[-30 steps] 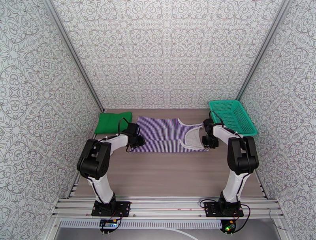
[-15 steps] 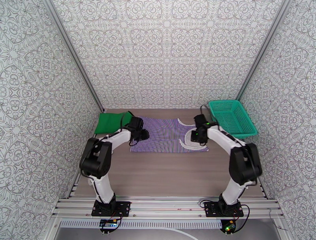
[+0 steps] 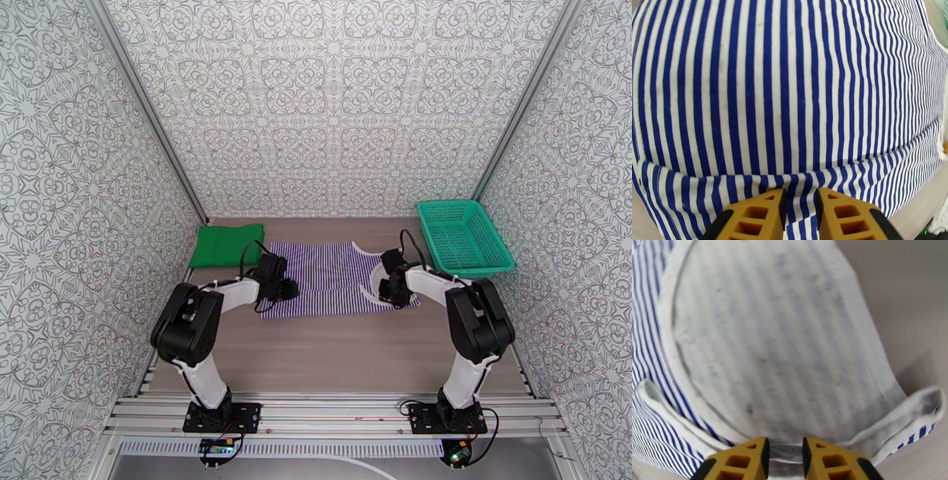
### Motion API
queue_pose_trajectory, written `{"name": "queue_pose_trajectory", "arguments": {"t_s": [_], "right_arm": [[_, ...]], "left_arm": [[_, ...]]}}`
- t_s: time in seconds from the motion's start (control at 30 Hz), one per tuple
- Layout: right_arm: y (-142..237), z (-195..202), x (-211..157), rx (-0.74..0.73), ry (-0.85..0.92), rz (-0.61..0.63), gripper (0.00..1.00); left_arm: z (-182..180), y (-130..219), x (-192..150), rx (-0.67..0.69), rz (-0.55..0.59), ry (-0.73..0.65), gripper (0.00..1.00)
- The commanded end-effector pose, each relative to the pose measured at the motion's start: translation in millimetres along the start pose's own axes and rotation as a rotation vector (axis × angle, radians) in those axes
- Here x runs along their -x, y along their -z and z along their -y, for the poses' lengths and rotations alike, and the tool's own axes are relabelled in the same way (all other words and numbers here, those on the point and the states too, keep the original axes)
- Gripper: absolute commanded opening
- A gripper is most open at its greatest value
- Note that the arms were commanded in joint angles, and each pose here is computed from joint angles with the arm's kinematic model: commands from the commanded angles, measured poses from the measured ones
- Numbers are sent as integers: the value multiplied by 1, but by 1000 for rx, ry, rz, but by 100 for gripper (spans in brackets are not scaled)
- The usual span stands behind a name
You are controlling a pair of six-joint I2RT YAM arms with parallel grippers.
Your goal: Fold and stack the mixed laundry pile
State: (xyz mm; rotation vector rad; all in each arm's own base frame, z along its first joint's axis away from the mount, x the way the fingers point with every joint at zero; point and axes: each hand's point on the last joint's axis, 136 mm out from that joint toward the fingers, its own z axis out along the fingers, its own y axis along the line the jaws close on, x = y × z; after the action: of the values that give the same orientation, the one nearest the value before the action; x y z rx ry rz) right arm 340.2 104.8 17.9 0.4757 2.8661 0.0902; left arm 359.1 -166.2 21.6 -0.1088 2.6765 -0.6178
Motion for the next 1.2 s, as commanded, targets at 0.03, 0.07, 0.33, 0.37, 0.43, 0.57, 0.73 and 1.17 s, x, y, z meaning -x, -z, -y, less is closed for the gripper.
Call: {"name": "queue_pose_trajectory", "arguments": {"t_s": [0.03,0.07,0.33,0.37,0.43,0.57,0.73,1.17], "right_arm": [[2,41,-42,-100,-57,-62,30],[3,46,-48,-102,-60,-66,30],[23,69,-79,-89,-80,-64,31],[27,67,-77,-82,-77,-54,31],[40,59,-65,-55,-60,-21,31],[69,32,-24,13,0,80,33],[90,-34,36,197,192,199,37],[35,-135,124,344,328,189,45]], "left_arm": [[-7,5,-67,43,-129,30,28],[-7,7,-76,46,-137,35,28],[-5,27,-122,55,-124,74,29],[-5,29,-119,59,-112,70,29],[-5,36,-104,105,-76,39,30],[3,48,-61,125,-12,0,31],[3,57,5,124,57,-9,36],[-57,19,110,230,113,51,51]]}}
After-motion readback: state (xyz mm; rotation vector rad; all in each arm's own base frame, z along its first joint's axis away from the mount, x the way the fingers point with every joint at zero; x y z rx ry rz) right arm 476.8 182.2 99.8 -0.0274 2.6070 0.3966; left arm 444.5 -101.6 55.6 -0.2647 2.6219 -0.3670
